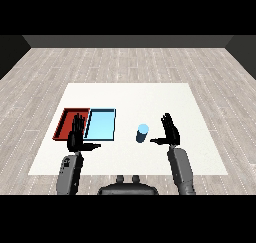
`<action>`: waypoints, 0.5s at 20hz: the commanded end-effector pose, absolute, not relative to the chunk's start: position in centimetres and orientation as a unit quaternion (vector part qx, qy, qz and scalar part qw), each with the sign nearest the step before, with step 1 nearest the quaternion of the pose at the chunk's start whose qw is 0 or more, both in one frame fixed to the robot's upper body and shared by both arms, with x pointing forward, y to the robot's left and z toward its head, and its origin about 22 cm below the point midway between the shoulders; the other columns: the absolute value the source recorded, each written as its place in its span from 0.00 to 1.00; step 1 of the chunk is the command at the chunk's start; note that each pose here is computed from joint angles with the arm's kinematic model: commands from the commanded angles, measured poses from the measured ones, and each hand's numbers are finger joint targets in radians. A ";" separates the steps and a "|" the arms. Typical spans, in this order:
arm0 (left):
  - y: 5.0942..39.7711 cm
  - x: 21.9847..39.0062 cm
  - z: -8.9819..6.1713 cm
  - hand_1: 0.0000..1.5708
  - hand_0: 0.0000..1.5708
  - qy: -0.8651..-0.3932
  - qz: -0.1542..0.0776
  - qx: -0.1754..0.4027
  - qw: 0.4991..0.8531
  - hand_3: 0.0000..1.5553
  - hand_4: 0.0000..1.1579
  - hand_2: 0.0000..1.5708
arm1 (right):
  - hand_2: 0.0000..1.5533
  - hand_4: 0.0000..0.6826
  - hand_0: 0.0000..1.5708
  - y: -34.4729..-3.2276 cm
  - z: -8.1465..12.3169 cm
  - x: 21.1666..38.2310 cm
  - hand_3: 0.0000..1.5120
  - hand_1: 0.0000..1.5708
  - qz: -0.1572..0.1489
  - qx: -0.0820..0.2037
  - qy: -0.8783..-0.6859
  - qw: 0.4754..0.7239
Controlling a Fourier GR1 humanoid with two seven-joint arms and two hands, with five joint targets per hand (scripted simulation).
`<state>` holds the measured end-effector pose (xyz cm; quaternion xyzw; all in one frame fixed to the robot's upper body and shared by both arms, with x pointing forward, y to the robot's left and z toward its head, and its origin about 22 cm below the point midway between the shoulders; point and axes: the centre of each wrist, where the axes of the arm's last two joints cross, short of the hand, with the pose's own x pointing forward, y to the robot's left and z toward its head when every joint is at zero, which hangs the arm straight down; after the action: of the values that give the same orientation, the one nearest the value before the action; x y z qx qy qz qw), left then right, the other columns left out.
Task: Pick the blue can and put it in the blue box
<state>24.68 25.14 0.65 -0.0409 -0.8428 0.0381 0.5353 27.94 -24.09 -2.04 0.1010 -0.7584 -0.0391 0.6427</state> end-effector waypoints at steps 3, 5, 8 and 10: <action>24.5 22.9 1.2 0.00 0.00 -0.847 0.044 -0.049 0.527 0.00 0.00 0.00 | 0.00 0.00 0.00 -23.0 -4.7 27.5 0.00 0.00 -0.044 0.104 -0.740 0.663; 23.7 24.5 1.1 0.00 0.00 -0.846 0.052 -0.049 0.528 0.00 0.00 0.00 | 0.00 0.00 0.00 -19.7 -3.7 28.1 0.00 0.00 -0.041 0.101 -0.741 0.663; 25.4 24.7 0.6 0.00 0.00 -0.848 0.051 -0.042 0.526 0.00 0.00 0.00 | 0.00 0.00 0.00 -21.7 -4.3 28.8 0.00 0.00 -0.049 0.110 -0.739 0.663; 25.1 22.9 -0.2 0.00 0.00 -0.844 0.050 -0.051 0.532 0.00 0.00 0.00 | 0.00 0.00 0.00 -22.1 -3.1 27.5 0.00 0.00 -0.046 0.114 -0.738 0.664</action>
<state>24.20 25.34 0.31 -0.0500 -0.8454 0.0474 0.5297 27.78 -21.95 -3.70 0.1097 -0.7421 -0.0461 0.6597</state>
